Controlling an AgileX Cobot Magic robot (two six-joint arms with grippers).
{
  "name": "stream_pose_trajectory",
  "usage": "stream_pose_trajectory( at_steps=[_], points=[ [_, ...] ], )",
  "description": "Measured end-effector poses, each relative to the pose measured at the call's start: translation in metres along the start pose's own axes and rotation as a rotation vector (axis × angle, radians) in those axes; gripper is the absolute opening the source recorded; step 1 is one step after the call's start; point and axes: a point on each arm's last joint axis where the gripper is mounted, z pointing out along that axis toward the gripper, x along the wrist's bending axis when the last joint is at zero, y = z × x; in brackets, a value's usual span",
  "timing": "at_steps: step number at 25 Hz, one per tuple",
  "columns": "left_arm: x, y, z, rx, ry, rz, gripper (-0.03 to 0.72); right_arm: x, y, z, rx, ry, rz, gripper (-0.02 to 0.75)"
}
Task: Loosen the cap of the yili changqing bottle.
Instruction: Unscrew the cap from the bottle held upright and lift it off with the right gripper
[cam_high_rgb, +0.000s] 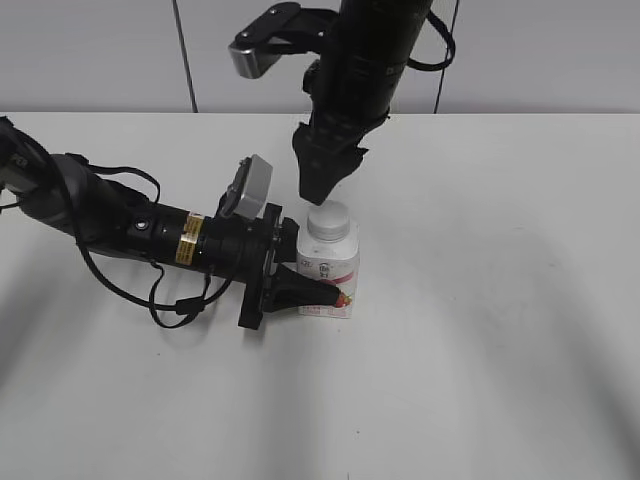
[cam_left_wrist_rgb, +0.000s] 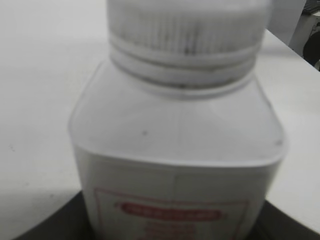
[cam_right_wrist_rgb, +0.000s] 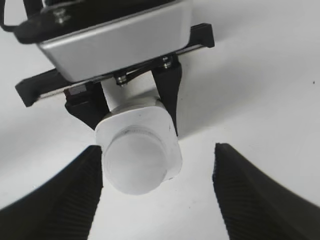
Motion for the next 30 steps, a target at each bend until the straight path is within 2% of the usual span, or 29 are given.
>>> stream_pose_trajectory(
  at_steps=[3,9,13,18,30],
  points=[
    [0.0,0.0,0.0,0.001,-0.001,0.0,0.378,0.001,0.0,-0.007,-0.009,-0.012,0.178,0.538],
    [0.0,0.0,0.0,0.001,-0.002,0.001,0.378,0.0,-0.001,-0.011,-0.014,-0.032,0.726,0.538],
    [0.0,0.0,0.0,0.001,-0.002,-0.001,0.378,0.0,-0.001,-0.011,-0.015,-0.04,0.934,0.538],
    [0.0,0.0,0.0,0.0,-0.001,-0.007,0.377,0.0,-0.001,-0.011,-0.017,-0.041,1.067,0.538],
    [0.0,0.0,0.0,-0.004,0.004,-0.013,0.377,0.005,-0.011,0.005,0.048,-0.021,1.192,0.538]
  ],
)
